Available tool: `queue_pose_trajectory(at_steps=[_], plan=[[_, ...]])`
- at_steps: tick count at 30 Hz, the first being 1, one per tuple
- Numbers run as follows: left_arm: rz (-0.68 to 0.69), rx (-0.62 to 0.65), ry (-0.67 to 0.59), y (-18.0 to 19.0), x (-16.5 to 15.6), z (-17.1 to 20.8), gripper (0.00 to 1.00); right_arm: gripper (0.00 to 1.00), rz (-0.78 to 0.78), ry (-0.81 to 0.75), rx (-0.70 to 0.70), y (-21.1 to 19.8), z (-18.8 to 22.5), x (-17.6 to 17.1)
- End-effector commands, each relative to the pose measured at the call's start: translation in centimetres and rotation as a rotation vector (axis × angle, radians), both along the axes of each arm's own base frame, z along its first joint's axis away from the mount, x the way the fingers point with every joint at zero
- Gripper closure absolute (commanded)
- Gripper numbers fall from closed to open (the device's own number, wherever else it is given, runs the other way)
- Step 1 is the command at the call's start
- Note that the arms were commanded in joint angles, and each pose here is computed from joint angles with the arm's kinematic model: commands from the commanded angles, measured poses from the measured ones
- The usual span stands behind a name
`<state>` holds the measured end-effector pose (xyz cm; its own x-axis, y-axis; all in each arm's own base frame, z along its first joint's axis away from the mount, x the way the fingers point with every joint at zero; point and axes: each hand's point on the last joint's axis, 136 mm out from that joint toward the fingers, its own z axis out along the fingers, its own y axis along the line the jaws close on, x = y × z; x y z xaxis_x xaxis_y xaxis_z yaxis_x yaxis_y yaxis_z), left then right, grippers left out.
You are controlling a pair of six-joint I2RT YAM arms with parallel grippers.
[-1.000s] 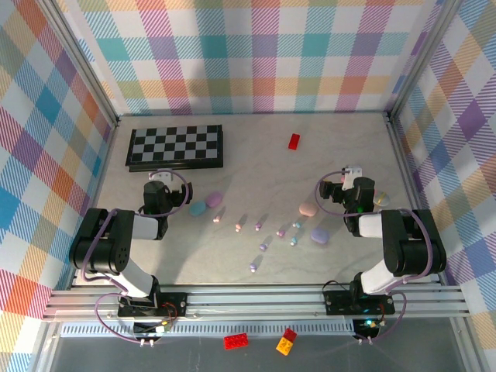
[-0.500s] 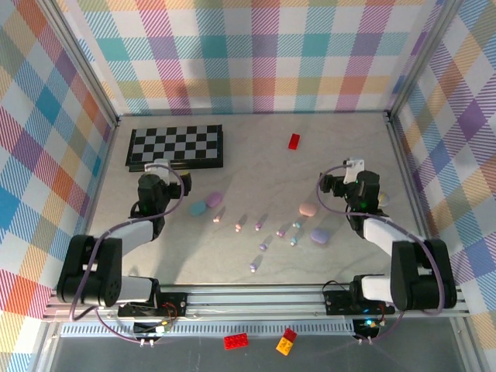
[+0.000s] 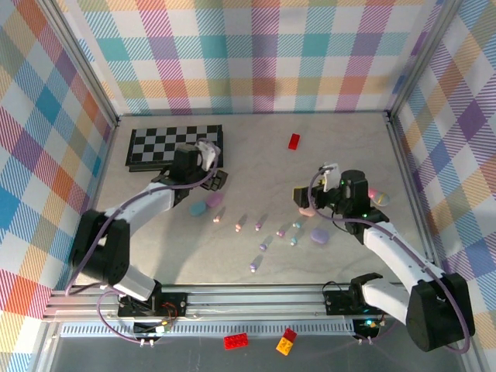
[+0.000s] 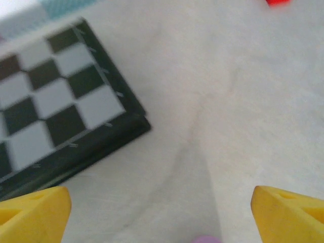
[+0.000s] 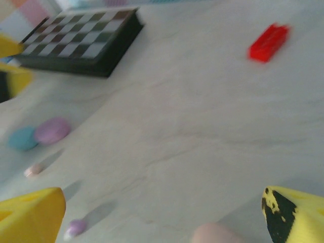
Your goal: Insert wireless bluetooth earbuds into charging case
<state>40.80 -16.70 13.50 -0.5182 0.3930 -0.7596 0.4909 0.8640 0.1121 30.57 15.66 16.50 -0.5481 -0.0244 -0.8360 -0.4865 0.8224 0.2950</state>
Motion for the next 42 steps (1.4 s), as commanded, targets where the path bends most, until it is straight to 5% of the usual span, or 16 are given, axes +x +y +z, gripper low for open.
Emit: queue_pose_trajectory(at_steps=[1, 7, 25, 32, 42], plan=[[-0.114, 0.122, 0.214, -0.9, -2.8, -4.4, 0.19, 0.01, 0.102, 0.070, 0.034, 2.5, -0.4, -2.2], [-0.156, 0.198, 0.363, -0.8, -4.2, -6.6, 0.33, 0.01, 0.114, 0.096, 0.041, 3.9, -1.8, -2.3], [-0.127, 0.314, 0.498, 0.7, -5.3, -10.7, 0.41, 0.01, 0.148, 0.119, -0.004, 5.1, -3.0, -1.3], [-0.146, 0.288, 0.467, 0.1, -5.5, -10.4, 0.60, 0.01, 0.011, 0.237, 0.019, 4.2, -3.4, -0.2], [-0.238, 0.174, 0.287, -4.1, -5.1, -5.7, 0.66, 0.01, 0.004, 0.431, 0.203, 6.5, -2.0, -0.5]])
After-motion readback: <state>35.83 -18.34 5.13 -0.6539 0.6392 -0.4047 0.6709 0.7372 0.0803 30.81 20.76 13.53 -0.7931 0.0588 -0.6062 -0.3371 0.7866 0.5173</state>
